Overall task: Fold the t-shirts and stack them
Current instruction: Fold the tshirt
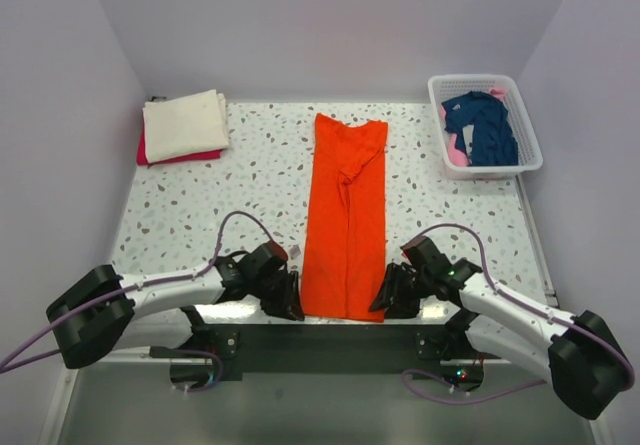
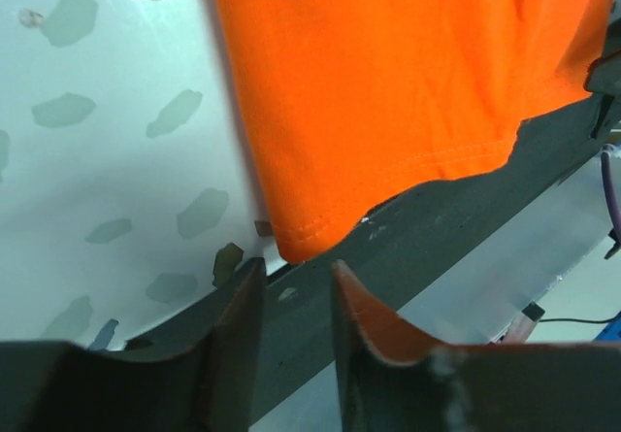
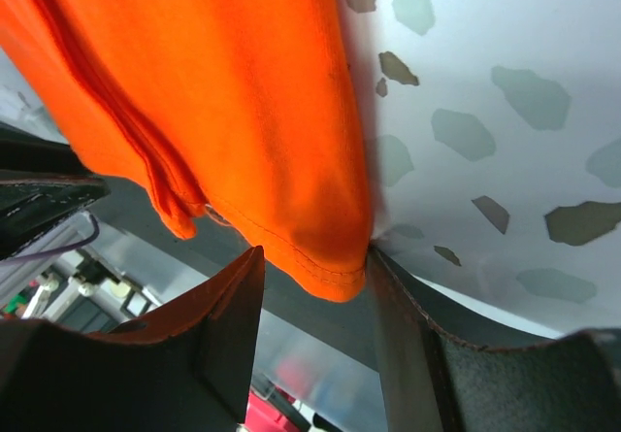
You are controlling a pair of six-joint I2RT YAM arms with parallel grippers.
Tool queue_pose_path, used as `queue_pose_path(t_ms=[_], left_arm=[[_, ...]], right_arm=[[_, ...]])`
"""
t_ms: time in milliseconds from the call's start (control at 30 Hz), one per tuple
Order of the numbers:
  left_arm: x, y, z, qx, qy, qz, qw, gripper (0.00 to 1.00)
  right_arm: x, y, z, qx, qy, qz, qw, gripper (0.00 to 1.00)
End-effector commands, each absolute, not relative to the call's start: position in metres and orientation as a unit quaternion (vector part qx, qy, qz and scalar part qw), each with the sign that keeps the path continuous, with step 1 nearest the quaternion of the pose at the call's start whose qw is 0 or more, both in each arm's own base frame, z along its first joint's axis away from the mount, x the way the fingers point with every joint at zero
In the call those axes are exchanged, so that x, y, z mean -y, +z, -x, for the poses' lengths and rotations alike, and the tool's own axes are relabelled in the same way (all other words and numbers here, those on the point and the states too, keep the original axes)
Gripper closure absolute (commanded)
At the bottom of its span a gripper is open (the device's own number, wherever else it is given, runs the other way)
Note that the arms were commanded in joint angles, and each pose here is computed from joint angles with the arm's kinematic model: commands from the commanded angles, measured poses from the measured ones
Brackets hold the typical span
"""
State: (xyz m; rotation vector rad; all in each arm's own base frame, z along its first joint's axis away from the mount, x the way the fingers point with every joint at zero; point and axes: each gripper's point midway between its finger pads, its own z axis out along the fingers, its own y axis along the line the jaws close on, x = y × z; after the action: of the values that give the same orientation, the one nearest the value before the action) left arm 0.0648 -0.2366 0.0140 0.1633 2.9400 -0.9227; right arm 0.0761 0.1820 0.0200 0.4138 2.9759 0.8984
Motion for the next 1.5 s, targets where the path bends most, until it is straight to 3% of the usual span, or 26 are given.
queue_pose_path(t_ms=[0,200,400,1000,1467], left_arm=[[0.212,0.001,-0.059,-0.969,-0.242,-0.045,0.025,0.60],[0.211,0.003,-0.064,-0.969,-0.240,-0.039,0.039,0.49],[0.219,0.005,-0.080,-0.966,-0.247,-0.036,0.063,0.50],[0.215,-0.013,-0.087,-0.968,-0.247,-0.016,0.053,0.60],[0.221,-0.010,-0.076,-0.965,-0.259,-0.016,0.048,0.77]], right_arm=[[-0.176,0.005,-0.068,-0.951,0.274,-0.140,-0.008,0.50],[-0.173,0.004,-0.067,-0.952,0.271,-0.142,-0.004,0.50],[-0.172,0.002,-0.065,-0.952,0.272,-0.143,-0.004,0.50],[-0.156,0.009,-0.067,-0.963,0.225,-0.146,0.013,0.48],[-0.157,0.000,-0.068,-0.961,0.219,-0.168,0.007,0.53]])
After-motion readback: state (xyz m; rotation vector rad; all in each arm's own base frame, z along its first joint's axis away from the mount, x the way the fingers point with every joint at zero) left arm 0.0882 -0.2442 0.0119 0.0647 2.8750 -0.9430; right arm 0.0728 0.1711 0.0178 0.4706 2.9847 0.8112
